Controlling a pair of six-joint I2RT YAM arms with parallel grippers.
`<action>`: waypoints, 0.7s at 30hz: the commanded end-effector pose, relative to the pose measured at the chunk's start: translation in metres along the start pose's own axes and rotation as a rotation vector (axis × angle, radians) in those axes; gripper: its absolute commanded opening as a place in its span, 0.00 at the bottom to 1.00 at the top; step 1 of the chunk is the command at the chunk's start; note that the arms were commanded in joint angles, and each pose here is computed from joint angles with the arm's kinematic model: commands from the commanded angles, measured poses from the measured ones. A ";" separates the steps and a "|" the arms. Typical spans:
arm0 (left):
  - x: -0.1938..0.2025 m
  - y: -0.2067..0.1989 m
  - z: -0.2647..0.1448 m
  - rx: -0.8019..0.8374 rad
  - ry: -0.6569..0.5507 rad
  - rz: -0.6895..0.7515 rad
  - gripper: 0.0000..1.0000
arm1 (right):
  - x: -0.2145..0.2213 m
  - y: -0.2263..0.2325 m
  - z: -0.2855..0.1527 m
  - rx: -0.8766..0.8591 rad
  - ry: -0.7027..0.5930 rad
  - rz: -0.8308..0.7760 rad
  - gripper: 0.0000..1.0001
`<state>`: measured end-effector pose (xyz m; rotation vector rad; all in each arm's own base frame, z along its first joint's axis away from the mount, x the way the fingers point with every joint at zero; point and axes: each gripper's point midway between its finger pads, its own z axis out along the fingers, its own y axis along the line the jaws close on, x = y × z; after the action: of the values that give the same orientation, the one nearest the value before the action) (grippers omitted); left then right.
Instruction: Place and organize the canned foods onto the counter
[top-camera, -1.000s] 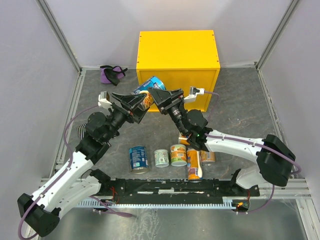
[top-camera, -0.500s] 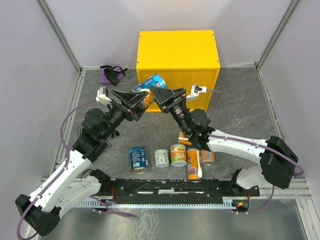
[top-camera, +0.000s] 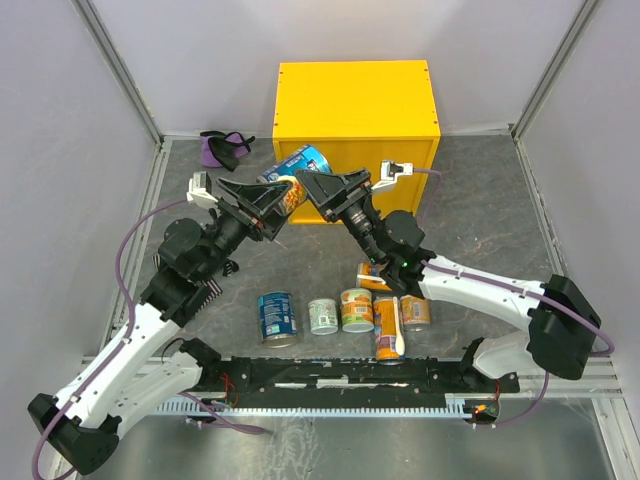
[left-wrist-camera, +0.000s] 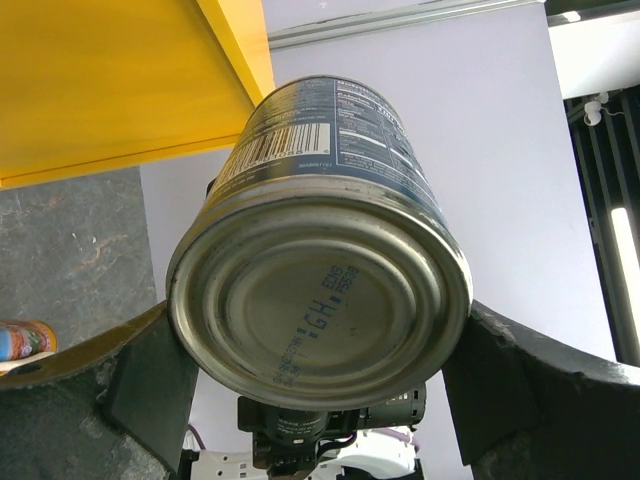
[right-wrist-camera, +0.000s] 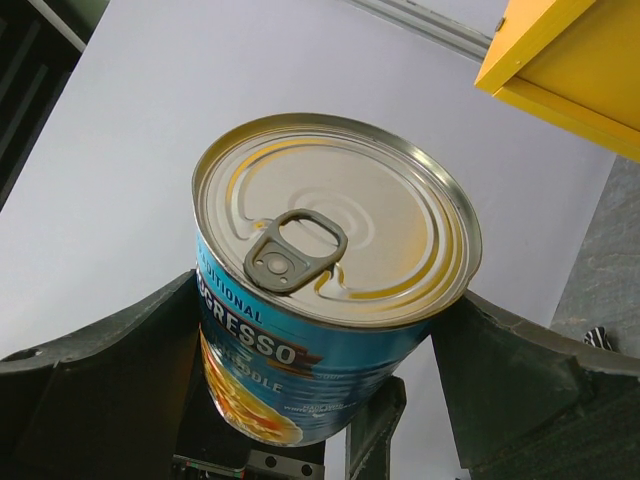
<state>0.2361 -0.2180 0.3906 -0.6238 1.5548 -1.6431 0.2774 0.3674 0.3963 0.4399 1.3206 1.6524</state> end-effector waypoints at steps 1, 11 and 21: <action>-0.002 -0.048 -0.010 0.135 -0.004 0.082 0.66 | -0.023 0.052 0.003 -0.126 -0.032 -0.098 0.02; -0.003 -0.039 -0.008 0.115 -0.013 0.068 0.86 | -0.034 0.065 0.010 -0.153 -0.043 -0.099 0.02; -0.007 -0.046 -0.010 0.141 -0.038 0.072 1.00 | -0.041 0.070 0.014 -0.159 -0.049 -0.105 0.02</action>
<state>0.2374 -0.2163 0.3938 -0.6241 1.5357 -1.6334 0.2812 0.3695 0.4049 0.3555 1.3676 1.6252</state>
